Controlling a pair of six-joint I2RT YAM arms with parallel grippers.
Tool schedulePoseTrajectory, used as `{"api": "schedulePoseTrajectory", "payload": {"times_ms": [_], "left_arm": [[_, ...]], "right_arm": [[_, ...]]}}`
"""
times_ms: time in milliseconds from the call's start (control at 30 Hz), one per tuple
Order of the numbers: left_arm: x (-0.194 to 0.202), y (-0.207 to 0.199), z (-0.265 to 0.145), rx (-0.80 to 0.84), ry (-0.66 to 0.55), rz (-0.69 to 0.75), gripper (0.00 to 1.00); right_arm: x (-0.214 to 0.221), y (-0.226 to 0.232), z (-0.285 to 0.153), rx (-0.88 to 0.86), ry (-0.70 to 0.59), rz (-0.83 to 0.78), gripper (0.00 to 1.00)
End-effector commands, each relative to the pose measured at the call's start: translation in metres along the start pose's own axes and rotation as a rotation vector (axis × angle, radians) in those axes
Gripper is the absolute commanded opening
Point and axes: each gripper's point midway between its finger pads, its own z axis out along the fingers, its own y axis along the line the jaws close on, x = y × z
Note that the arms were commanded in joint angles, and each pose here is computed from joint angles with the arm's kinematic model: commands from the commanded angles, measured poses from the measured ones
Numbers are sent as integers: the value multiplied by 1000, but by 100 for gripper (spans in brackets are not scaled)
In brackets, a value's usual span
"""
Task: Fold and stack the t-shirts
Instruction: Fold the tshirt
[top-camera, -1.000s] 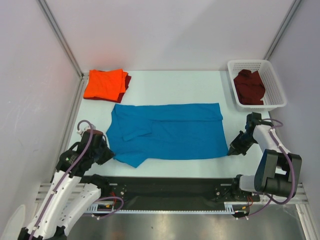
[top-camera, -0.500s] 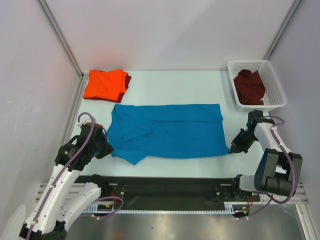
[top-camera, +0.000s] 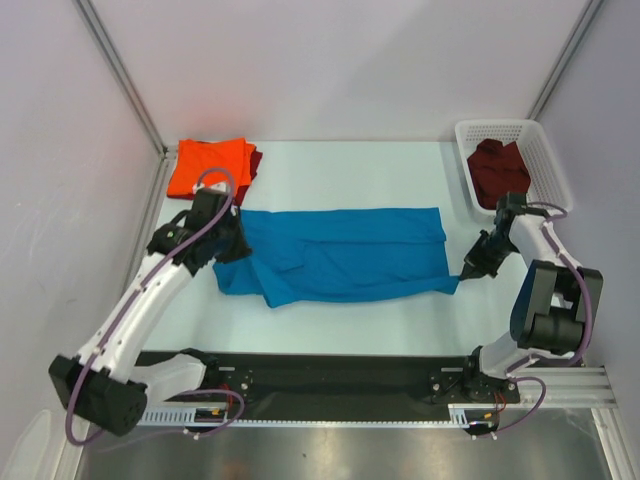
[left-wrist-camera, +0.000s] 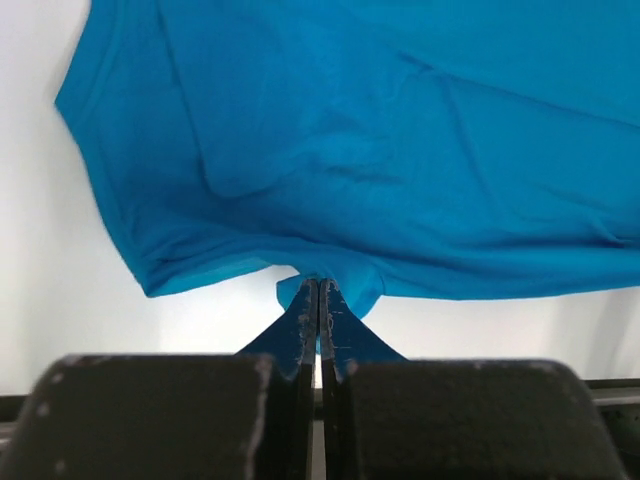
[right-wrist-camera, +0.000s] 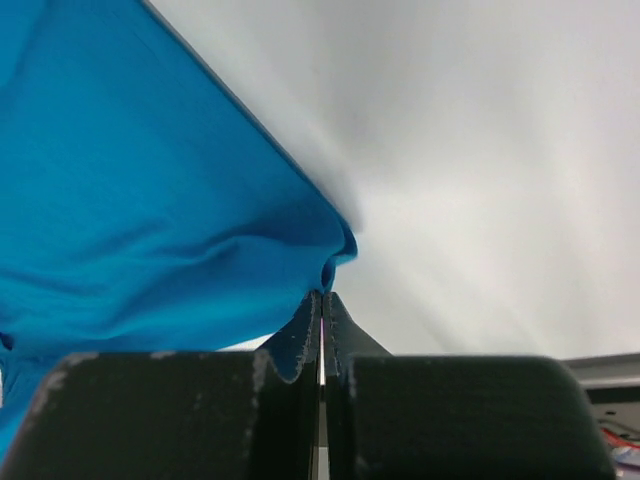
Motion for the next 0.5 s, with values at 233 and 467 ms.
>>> {"api": "schedulePoseTrajectory", "payload": {"times_ms": [233, 467], "left_arm": [[-85, -33, 14, -12, -96, 59, 0], [-98, -29, 15, 1, -127, 50, 0]], "right_arm": [[-33, 34, -2, -18, -12, -95, 0], [-18, 43, -7, -22, -16, -111, 0]]}}
